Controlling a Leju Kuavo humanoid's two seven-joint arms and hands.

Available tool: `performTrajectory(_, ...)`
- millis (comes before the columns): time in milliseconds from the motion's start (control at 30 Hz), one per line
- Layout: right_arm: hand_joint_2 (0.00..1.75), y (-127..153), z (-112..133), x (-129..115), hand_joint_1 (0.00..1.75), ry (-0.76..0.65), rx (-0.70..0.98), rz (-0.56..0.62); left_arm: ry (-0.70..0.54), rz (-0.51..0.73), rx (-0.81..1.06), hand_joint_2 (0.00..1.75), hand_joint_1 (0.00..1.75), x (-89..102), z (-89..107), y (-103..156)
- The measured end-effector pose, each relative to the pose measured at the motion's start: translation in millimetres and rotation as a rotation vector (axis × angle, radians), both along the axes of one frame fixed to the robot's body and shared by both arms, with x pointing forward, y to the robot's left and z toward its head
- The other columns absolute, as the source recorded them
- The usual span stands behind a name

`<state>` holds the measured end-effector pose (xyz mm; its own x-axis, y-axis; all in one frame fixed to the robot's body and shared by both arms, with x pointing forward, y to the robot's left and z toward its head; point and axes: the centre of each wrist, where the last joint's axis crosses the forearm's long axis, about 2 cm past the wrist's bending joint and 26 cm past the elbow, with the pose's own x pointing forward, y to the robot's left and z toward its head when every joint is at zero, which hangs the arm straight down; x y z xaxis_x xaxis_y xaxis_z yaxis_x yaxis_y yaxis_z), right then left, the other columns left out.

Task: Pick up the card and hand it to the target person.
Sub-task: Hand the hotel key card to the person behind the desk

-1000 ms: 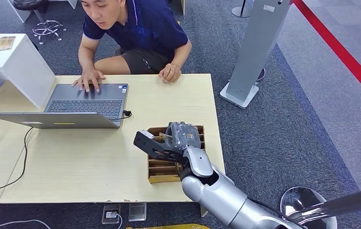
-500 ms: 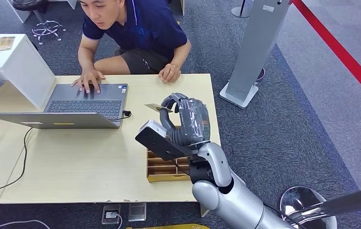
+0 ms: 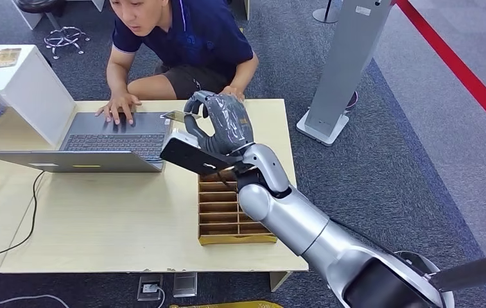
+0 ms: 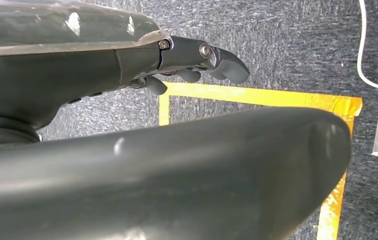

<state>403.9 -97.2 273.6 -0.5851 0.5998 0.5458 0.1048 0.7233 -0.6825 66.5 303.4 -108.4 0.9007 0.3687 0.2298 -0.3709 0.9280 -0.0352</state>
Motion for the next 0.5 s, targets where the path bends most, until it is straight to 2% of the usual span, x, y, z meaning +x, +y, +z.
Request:
performTrajectory(233, 1.75, -2.0, -13.5, 23.0, 1.50, 0.109, -0.077, -0.082, 0.025, 0.006, -0.002, 0.00, 0.00, -0.5, -0.1, 0.7)
performTrajectory(500, 1.75, -11.2, -23.4, 32.2, 1.50, 0.165, -0.111, -0.140, 0.044, -0.014, 0.006, 0.00, 0.00, -1.8, -0.2, 4.5)
